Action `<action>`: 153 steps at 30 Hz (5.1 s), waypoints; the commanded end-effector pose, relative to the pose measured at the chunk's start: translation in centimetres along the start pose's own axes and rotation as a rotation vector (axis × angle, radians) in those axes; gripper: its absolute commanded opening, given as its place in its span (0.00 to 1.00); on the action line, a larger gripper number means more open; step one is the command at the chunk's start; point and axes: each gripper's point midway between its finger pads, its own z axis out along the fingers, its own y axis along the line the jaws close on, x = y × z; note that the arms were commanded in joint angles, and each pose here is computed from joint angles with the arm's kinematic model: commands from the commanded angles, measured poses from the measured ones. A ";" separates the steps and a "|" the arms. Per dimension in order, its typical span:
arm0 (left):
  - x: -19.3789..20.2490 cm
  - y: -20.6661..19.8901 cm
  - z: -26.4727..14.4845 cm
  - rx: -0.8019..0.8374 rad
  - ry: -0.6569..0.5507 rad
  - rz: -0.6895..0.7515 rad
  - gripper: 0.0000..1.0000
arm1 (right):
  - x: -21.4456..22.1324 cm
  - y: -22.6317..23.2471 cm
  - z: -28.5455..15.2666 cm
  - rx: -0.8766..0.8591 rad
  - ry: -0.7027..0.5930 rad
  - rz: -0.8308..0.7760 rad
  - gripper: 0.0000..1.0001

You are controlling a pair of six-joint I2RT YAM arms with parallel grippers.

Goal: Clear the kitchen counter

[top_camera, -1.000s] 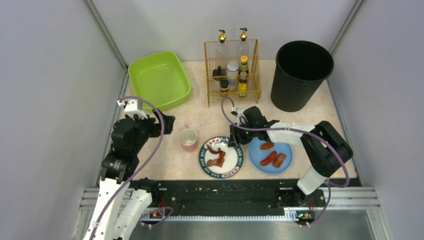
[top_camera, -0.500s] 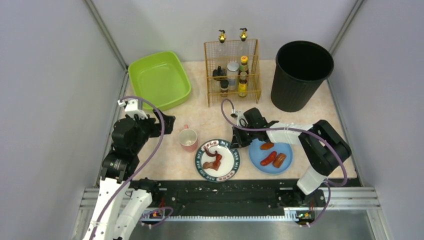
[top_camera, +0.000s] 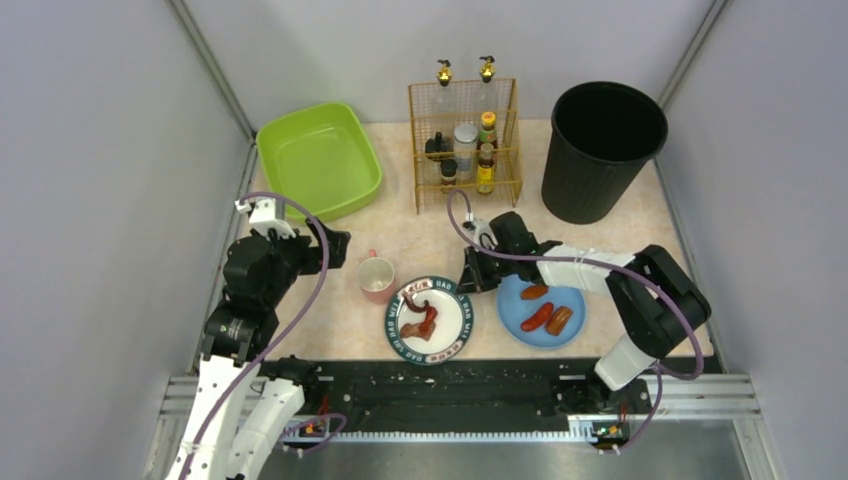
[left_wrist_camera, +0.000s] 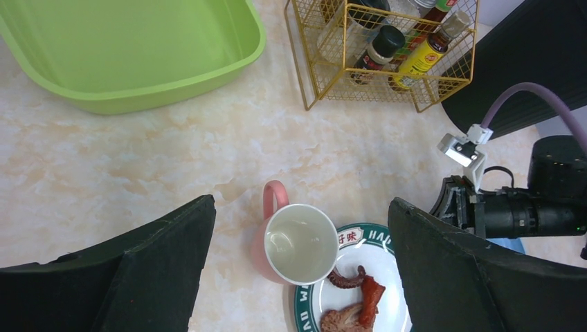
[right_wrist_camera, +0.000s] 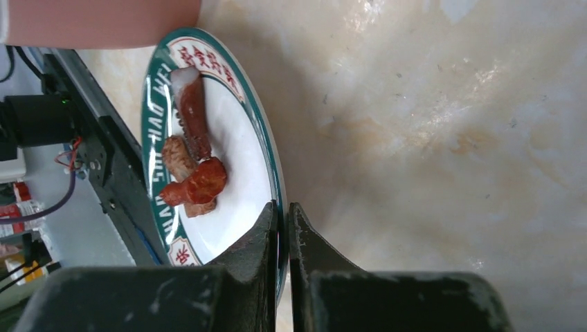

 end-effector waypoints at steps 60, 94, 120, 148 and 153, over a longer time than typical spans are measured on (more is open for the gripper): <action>-1.5 -0.1 -0.5 -0.005 -0.069 0.005 0.99 | -24.4 4.0 -26.2 -0.128 -1.003 0.405 0.00; -1.3 -0.2 -0.3 0.001 -0.059 0.003 0.99 | -24.3 -10.9 -49.7 0.463 -1.579 0.667 0.00; -1.5 -0.4 -0.5 0.007 -0.068 0.004 0.99 | -25.8 -10.7 -51.8 1.133 -1.387 0.182 0.00; -1.1 -1.9 -0.1 0.084 -0.024 -0.008 0.99 | -29.2 2.9 -52.9 0.946 -1.491 -0.170 0.00; -1.4 -3.8 0.2 0.164 0.010 -0.066 0.98 | -29.6 6.8 -51.2 0.753 -1.456 -0.221 0.00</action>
